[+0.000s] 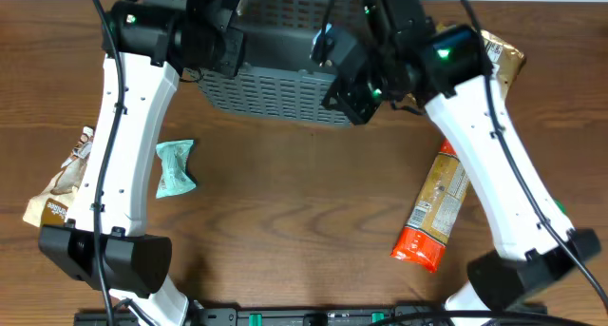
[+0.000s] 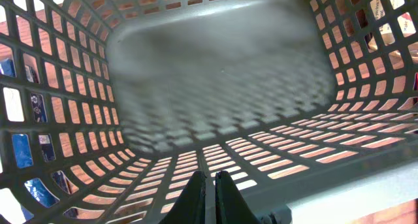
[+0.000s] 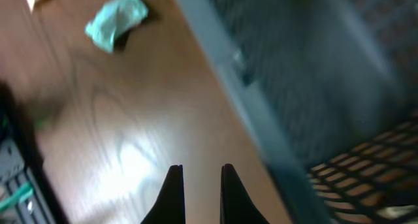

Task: Pack container
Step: 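Grip the basket rims with both grippers and drag it toward center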

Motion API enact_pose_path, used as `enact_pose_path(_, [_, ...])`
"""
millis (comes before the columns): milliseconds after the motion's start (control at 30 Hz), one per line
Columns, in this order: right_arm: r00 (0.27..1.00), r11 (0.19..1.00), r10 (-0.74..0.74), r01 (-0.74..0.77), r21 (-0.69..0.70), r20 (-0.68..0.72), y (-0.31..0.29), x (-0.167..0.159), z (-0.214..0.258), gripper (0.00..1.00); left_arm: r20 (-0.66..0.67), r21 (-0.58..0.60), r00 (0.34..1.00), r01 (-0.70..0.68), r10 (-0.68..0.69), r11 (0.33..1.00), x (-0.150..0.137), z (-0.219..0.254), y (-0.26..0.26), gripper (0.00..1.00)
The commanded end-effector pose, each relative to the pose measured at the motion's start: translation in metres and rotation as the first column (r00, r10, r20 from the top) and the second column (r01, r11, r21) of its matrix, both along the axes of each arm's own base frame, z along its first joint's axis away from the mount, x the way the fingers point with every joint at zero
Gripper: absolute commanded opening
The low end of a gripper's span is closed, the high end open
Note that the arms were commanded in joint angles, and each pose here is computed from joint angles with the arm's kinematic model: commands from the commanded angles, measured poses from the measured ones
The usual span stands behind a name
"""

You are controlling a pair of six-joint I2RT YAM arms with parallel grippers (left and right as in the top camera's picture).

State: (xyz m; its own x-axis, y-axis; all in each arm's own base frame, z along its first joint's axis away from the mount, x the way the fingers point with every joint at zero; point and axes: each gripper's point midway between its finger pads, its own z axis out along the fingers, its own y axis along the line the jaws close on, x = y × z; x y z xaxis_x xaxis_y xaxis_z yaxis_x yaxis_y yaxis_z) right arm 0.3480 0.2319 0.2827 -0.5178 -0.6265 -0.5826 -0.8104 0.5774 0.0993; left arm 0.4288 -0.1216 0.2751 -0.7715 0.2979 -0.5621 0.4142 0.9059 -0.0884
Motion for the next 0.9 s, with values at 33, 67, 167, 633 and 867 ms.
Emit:
enact_pose_path(33, [0.988,0.993,-0.11,0.106,0.044,0.109,-0.01,0.007,0.038,0.01,0.01,0.003,1.0,-0.002,0.002,1.0,-0.002,0.004,0.0,0.06])
enact_pose_path(67, [0.982,0.99,-0.142,0.137,0.046,0.125,-0.012,0.011,0.041,0.01,0.01,0.003,1.0,-0.002,0.002,1.0,-0.002,0.004,0.0,0.06])
enact_pose_path(167, [0.952,0.964,-0.266,0.262,0.05,0.15,-0.022,0.028,0.046,0.01,0.007,0.003,1.0,-0.003,0.002,1.0,-0.002,0.003,0.0,0.07])
enact_pose_path(633, [0.902,0.917,-0.4,0.395,0.064,0.161,-0.034,0.041,0.049,0.01,-0.082,0.02,0.997,-0.004,0.006,1.0,-0.018,-0.014,0.004,0.07])
enact_pose_path(867, [0.903,0.917,-0.4,0.395,0.063,0.161,-0.034,0.041,0.049,0.01,-0.124,0.028,0.992,-0.003,0.006,1.0,-0.027,-0.019,0.005,0.06])
